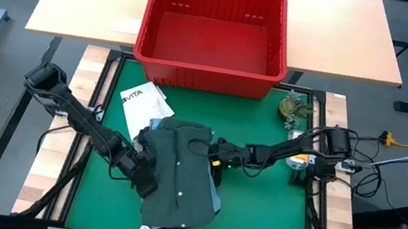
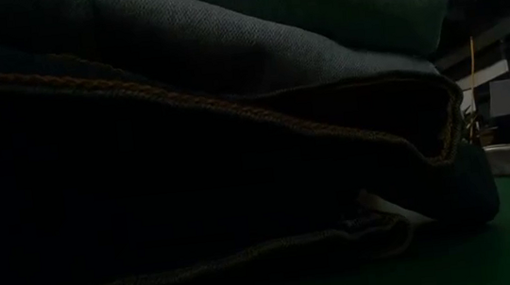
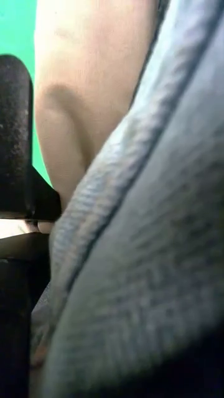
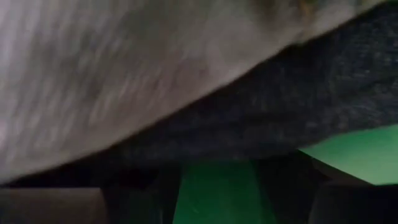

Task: Fold Laundry from Bin
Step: Put the stacked clothing into the organizer bin

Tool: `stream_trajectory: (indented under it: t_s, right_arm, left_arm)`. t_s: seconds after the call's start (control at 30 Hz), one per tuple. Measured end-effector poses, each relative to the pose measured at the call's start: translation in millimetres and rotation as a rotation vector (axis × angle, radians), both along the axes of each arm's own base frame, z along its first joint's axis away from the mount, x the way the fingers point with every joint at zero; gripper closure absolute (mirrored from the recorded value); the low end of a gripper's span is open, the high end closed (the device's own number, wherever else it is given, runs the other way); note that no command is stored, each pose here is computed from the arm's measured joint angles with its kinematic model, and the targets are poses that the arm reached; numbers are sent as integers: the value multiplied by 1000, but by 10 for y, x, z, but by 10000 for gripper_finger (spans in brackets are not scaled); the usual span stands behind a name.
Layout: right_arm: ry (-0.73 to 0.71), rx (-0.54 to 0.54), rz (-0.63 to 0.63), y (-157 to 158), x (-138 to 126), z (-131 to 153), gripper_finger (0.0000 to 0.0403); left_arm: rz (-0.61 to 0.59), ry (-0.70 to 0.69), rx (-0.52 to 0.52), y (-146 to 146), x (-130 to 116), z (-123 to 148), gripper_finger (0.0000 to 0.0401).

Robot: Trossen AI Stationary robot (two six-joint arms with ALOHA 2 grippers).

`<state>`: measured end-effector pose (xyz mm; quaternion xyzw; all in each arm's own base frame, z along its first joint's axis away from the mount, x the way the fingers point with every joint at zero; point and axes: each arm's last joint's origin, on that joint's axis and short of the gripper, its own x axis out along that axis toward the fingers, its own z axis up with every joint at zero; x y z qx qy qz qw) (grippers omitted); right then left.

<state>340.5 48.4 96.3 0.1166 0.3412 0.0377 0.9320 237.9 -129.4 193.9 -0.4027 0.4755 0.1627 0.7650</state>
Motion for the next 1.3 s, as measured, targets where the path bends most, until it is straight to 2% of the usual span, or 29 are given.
stream_trajectory:
  t_s: [0.2, 0.4, 0.53, 0.73, 1.03, 1.3]
  right_arm:
    - [-61, 130, -53, 25, 91, 80, 203]
    - [-105, 205, -51, 94, 219, 224, 203]
    - [-121, 194, -49, 275, 259, 230, 203]
    - [-84, 171, -85, 549, 300, 28, 203]
    - [-39, 160, -105, 571, 387, 43, 203]
    - [78, 111, -126, 571, 399, 47, 203]
  left_arm:
    - [-2, 2, -1, 0, -1, -1, 387]
    - [-5, 10, -3, 1, -7, -6, 387]
    - [-10, 37, 10, 9, -31, -20, 387]
    - [9, 103, 59, 79, -75, -50, 387]
    - [12, 123, 74, 92, -94, -58, 387]
    - [5, 132, 56, 87, -95, -58, 387]
